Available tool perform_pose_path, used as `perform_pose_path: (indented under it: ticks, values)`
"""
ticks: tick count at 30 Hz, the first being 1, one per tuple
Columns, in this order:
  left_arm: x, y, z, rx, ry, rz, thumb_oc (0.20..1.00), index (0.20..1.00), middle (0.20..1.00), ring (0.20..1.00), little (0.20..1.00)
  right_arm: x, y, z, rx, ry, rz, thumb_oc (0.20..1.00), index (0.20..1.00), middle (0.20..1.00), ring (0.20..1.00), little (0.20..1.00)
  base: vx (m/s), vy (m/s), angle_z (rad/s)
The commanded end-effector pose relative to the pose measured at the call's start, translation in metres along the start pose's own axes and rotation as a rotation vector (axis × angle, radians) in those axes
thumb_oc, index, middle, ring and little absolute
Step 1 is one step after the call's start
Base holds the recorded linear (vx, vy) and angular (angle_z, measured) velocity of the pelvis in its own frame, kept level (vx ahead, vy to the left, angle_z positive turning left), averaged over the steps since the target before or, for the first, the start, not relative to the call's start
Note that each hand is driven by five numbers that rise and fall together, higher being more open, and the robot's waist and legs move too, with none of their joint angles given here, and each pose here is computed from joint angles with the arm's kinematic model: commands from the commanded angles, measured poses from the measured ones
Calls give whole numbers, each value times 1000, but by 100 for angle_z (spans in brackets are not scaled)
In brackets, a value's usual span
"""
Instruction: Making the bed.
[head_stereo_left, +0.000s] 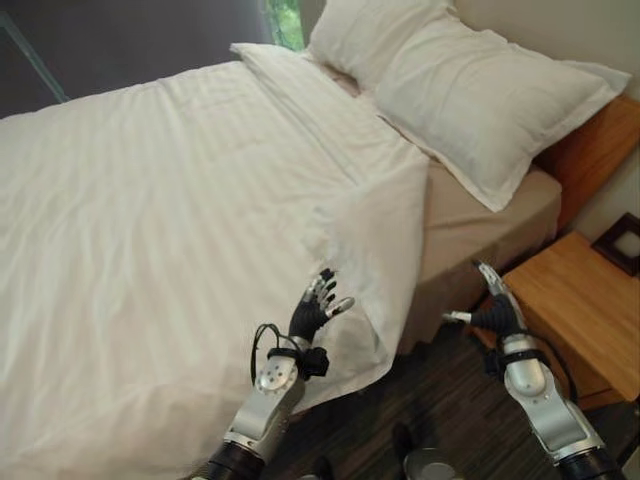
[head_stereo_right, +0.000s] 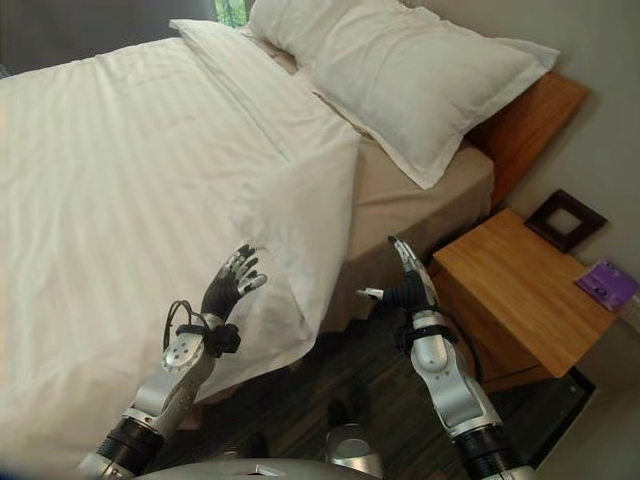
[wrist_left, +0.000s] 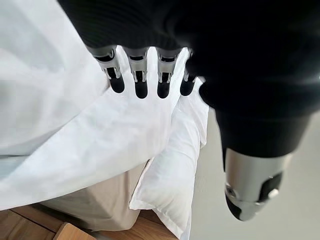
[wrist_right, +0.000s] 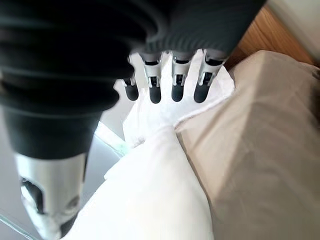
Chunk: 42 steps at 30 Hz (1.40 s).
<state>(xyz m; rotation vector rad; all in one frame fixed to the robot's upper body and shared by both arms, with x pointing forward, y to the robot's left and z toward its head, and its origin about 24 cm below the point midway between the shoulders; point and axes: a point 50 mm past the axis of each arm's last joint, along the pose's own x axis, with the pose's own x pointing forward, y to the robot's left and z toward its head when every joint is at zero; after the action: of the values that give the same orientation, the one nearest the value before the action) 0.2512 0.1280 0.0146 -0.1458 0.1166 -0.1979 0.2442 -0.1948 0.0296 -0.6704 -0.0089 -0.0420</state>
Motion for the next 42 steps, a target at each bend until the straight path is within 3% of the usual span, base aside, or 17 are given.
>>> perform_pose_path:
  ticks: [1,8,13,18,23,34,42]
  values:
    - [2,6,23,44,-106,-14,1000,1000,1000,1000,1000,18,-15,31,7,-167,-67,1000,1000,1000,1000,1000,-99,-119,6]
    - [-27,52,29,22,-148,197,1000,1000,1000,1000,1000,30,-15,47,-12,-213,-73,1000,1000,1000,1000,1000,49,-247,-60]
    - [-28,64,36,9,-181,280,1000,1000,1000,1000,1000,34,-17,58,-89,-253,-103,1000,1000,1000,1000,1000,80,-409,14]
    - [-28,64,31,-47,-187,328,1000,1000,1000,1000,1000,43,-2,78,-34,-319,-59,1000,1000,1000,1000,1000,109,-336,13]
    - [-23,50,30,-114,-193,290,1000,1000,1000,1000,1000,49,-1,72,-34,-277,-86,1000,1000,1000,1000,1000,-9,-152,67]
    - [-37,58,18,-93,-123,307,1000,1000,1000,1000,1000,50,-16,39,-145,-135,-202,1000,1000,1000,1000,1000,65,45,75]
    - [-38,70,4,5,-27,307,1000,1000,1000,1000,1000,90,-21,51,-127,-75,-304,1000,1000,1000,1000,1000,71,25,11]
